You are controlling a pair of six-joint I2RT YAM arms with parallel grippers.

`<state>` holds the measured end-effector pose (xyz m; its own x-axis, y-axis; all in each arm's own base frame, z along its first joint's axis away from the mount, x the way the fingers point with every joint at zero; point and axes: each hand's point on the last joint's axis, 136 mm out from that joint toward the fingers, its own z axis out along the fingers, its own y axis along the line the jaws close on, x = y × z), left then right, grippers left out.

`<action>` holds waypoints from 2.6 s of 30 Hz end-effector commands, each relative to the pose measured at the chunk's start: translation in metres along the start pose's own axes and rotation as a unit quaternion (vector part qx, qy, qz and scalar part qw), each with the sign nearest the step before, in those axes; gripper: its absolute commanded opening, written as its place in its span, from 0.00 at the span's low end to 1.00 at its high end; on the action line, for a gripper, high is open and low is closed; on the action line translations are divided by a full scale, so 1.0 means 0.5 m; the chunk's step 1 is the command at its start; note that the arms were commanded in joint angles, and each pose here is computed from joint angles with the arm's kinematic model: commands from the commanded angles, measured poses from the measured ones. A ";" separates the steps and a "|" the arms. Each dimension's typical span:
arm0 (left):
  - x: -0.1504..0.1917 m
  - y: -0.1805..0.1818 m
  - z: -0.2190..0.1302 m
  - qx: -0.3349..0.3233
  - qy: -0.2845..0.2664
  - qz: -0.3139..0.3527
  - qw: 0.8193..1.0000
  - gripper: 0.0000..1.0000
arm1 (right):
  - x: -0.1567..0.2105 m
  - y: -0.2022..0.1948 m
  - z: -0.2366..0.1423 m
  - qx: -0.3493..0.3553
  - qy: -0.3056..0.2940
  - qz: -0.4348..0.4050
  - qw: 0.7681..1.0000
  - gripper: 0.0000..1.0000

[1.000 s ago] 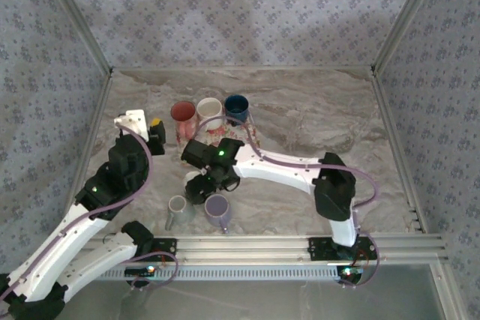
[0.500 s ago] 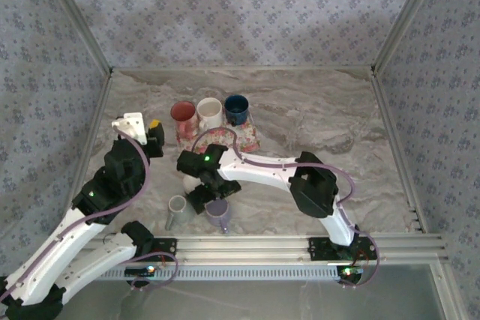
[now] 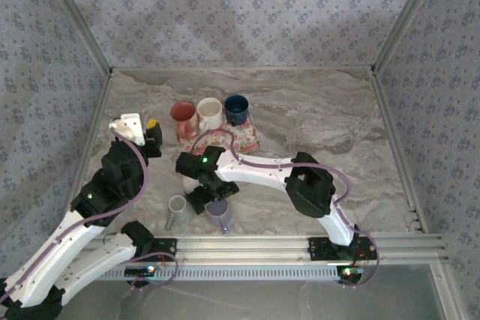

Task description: Turn the mug right side up

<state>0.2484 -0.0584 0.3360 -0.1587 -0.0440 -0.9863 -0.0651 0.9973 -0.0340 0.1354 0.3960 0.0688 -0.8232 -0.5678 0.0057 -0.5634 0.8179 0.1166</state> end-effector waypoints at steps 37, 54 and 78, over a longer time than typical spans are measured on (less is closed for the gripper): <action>0.004 -0.005 0.011 -0.010 -0.002 0.016 1.000 0.50 | 0.014 -0.028 -0.006 0.022 -0.076 0.024 0.997 1.00; 0.009 -0.013 0.015 -0.002 0.002 0.020 1.000 0.51 | 0.050 -0.112 -0.054 0.043 -0.064 -0.018 0.997 0.72; 0.070 -0.230 -0.005 0.265 0.131 0.051 0.954 0.71 | -0.040 -0.340 -0.313 -0.156 -0.361 0.220 0.893 0.59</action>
<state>0.2630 -0.1469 0.2939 -0.3520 0.1251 -0.9276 0.3169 0.9484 0.0077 0.2386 0.2377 0.1506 -0.9119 -0.0522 -0.4070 -0.2079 0.9140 0.3484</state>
